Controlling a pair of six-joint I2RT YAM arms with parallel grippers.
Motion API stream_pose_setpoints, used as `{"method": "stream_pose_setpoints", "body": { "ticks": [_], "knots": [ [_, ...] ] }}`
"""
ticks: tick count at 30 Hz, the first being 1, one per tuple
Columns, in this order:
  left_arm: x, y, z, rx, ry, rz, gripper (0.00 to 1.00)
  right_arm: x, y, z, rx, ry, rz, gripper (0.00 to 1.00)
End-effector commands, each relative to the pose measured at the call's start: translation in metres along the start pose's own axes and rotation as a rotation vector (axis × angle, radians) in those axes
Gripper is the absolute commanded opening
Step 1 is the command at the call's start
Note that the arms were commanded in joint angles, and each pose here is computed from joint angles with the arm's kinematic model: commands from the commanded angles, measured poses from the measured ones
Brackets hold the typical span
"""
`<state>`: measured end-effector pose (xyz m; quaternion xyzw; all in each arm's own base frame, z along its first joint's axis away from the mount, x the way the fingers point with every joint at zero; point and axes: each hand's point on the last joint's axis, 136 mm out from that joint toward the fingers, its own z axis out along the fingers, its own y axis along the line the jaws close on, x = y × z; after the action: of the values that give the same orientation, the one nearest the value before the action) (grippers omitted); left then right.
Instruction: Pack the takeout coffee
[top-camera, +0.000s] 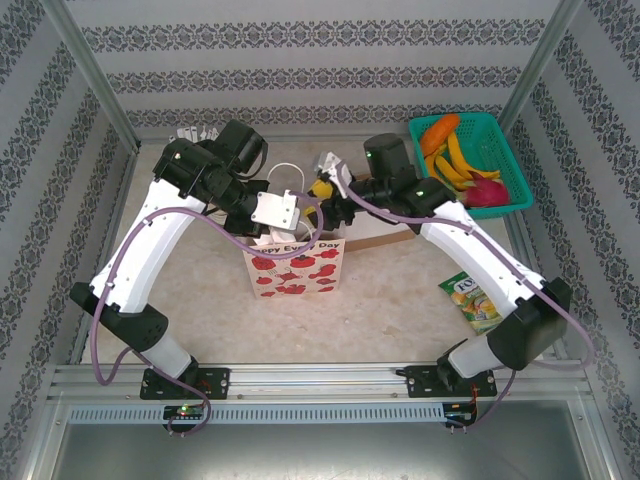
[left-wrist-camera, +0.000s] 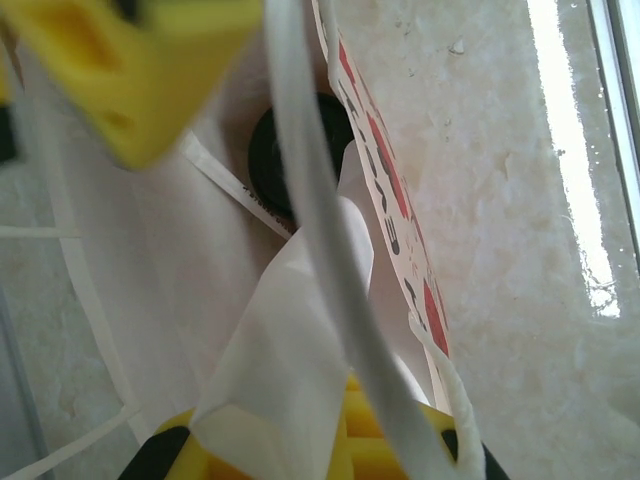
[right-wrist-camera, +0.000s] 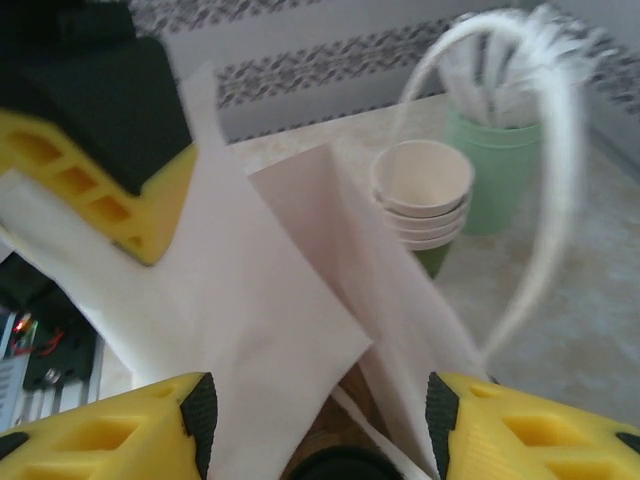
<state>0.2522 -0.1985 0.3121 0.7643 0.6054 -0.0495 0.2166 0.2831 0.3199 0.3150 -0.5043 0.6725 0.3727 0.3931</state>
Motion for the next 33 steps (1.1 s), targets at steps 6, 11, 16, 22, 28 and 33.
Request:
{"method": "stream_pose_setpoints", "body": {
  "ticks": [6, 11, 16, 22, 28, 33],
  "knots": [
    [-0.008, 0.010, -0.011, -0.089, -0.031, -0.087, 0.05, -0.020, 0.036, 0.010, -0.199, -0.051, -0.137, 0.58],
    [-0.010, 0.007, -0.011, -0.071, -0.048, -0.104, 0.07, -0.024, 0.037, 0.023, -0.202, -0.035, -0.172, 0.54],
    [-0.013, 0.012, -0.013, -0.096, -0.062, -0.125, 0.07, -0.028, 0.048, 0.027, -0.257, -0.050, -0.183, 0.46],
    [-0.014, 0.013, -0.010, -0.093, -0.069, -0.160, 0.06, -0.032, 0.053, 0.027, -0.276, -0.071, -0.168, 0.40],
    [-0.013, 0.018, -0.010, -0.114, -0.062, -0.174, 0.06, -0.027, 0.060, 0.023, -0.296, -0.062, -0.178, 0.59],
    [-0.019, 0.017, -0.013, -0.110, -0.100, -0.180, 0.07, -0.031, 0.048, 0.033, -0.239, -0.076, -0.174, 0.38]
  ]
}}
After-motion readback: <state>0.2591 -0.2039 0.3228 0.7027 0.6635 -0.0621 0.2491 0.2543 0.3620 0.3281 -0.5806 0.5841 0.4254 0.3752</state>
